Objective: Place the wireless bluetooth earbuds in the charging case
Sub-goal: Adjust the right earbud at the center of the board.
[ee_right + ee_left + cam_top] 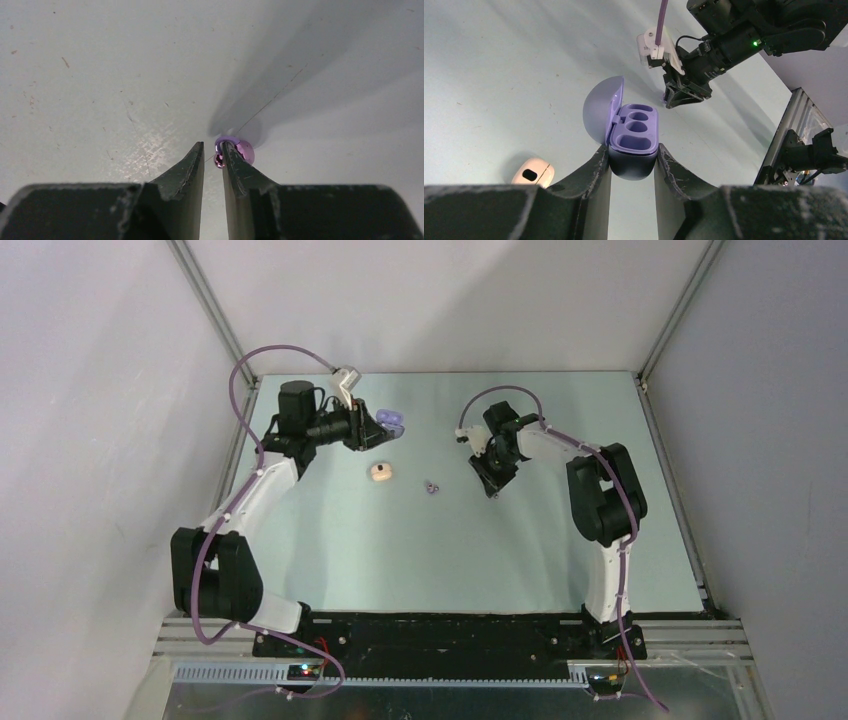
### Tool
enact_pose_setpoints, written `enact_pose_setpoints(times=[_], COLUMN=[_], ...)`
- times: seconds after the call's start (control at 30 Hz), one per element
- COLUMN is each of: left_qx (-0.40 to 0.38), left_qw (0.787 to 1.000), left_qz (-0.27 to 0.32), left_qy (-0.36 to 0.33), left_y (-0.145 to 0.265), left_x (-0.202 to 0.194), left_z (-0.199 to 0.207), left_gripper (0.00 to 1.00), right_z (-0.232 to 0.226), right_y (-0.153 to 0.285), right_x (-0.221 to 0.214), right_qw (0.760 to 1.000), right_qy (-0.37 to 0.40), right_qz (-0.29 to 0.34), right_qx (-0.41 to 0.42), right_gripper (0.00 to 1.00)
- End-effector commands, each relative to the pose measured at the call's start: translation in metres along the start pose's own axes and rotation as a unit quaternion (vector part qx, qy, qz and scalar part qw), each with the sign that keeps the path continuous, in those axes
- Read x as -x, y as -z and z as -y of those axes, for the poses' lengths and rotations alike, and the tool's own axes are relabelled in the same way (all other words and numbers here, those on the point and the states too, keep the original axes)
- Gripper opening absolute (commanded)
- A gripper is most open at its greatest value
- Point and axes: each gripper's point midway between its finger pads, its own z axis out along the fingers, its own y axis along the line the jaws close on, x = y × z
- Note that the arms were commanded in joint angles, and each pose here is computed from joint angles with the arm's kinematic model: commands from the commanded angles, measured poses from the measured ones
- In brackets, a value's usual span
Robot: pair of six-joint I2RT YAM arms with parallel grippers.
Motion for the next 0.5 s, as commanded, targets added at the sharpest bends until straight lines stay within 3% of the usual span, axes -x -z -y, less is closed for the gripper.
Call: enact_pose_setpoints(times=[0.0, 0.1, 0.2, 0.3, 0.47], left_qx=[-0.002, -0.001, 0.0, -0.001, -0.016], left_qw=[0.999, 0.999, 0.999, 0.999, 0.999], left_qz=[0.026, 0.026, 0.028, 0.028, 0.022], left_qy=[-0.032, -0.03, -0.029, -0.028, -0.033], left_y=[0.006, 0.006, 0.005, 0.004, 0.001], left_x=[0.018, 0.016, 0.017, 0.019, 0.018], left_z=[0.009, 0.008, 0.007, 0.007, 0.009], left_gripper=[0.0, 0.0, 0.0, 0.0, 0.0], right_z=[0.014, 0.021, 0.022, 0.011, -0.01], right_y=[0.003, 0.003, 0.002, 0.006, 0.028], right_x=[0.005, 0.004, 0.003, 0.006, 0.013], right_qw=[0.999, 0.999, 0.999, 0.999, 0.988], right_qy=[-0.006, -0.001, 0.012, 0.051, 0.141], right_qz=[0.008, 0.005, 0.004, 0.007, 0.049], right_qx=[-0.032, -0.048, -0.047, -0.016, 0.049], right_gripper=[0.24, 0.22, 0.15, 0.05, 0.01])
